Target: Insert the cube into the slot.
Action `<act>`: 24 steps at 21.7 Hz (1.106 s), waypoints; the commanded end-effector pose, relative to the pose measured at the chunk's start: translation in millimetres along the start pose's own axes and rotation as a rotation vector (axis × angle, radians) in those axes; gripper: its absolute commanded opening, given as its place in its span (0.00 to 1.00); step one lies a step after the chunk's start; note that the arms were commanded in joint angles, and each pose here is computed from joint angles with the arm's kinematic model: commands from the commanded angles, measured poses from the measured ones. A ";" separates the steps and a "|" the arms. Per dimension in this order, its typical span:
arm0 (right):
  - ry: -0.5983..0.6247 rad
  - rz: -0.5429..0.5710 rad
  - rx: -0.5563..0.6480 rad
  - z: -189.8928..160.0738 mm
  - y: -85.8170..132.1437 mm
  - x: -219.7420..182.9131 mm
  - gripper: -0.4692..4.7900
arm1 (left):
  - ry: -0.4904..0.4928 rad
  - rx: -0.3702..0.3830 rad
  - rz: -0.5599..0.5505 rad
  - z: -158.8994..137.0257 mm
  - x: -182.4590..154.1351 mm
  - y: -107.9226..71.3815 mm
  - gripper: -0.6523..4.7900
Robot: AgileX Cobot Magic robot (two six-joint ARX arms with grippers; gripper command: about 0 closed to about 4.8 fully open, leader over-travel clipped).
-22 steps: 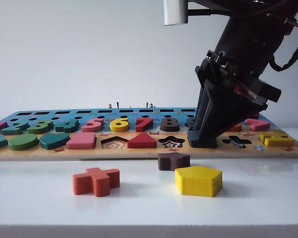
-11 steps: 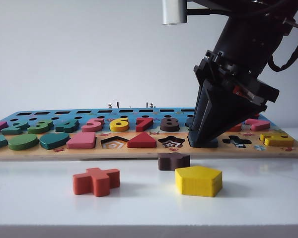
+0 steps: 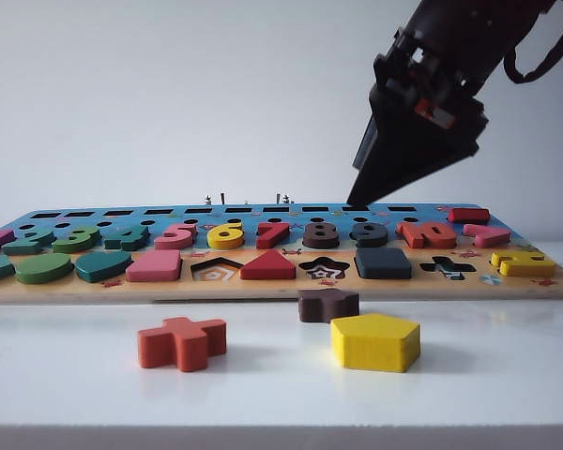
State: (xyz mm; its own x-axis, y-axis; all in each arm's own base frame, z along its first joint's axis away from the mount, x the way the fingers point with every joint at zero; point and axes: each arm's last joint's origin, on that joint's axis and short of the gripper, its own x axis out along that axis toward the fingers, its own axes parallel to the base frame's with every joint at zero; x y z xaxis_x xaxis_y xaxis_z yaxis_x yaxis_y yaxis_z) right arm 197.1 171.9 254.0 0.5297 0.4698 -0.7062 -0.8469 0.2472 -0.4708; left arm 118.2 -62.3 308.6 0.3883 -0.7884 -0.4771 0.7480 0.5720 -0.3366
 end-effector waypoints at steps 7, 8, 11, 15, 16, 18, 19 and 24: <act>-0.255 -0.149 0.495 15.4 -15.8 -39.6 0.80 | -0.015 0.015 -0.007 2.3 -0.7 -0.6 0.16; -0.272 -0.155 0.542 15.0 -17.4 -43.1 0.80 | -0.015 0.015 -0.007 2.3 -0.7 -0.6 0.16; -0.309 -0.182 0.684 9.5 -23.7 -54.8 0.80 | -0.021 0.019 -0.007 3.0 -0.6 -0.5 0.16; -0.306 -0.238 0.750 -14.0 -22.0 -60.2 0.80 | -0.064 0.052 -0.005 7.8 -0.9 -0.6 0.16; -0.309 -0.260 0.777 -24.5 -18.5 -61.5 0.80 | -0.066 0.054 -0.004 8.0 -1.0 -0.5 0.16; -0.333 -0.300 0.829 -40.4 -12.5 -64.1 0.80 | -0.065 0.053 -0.001 7.9 -0.8 -0.3 0.16; -0.353 -0.330 0.868 -50.8 -8.7 -66.4 0.80 | -0.065 0.053 -0.001 7.9 -0.8 -0.3 0.16; -0.401 -0.421 0.922 -76.6 2.4 -73.6 0.80 | -0.065 0.053 -0.001 7.8 -0.8 -0.3 0.16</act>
State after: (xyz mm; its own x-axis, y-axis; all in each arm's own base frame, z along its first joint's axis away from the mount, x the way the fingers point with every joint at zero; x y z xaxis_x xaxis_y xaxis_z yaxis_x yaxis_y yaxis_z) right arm 160.8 76.4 263.1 0.8537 0.4078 -0.3238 -0.4141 0.9087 0.0528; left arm 121.2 -63.4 313.1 0.4147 -0.7976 -0.4380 0.7658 0.5659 -0.3055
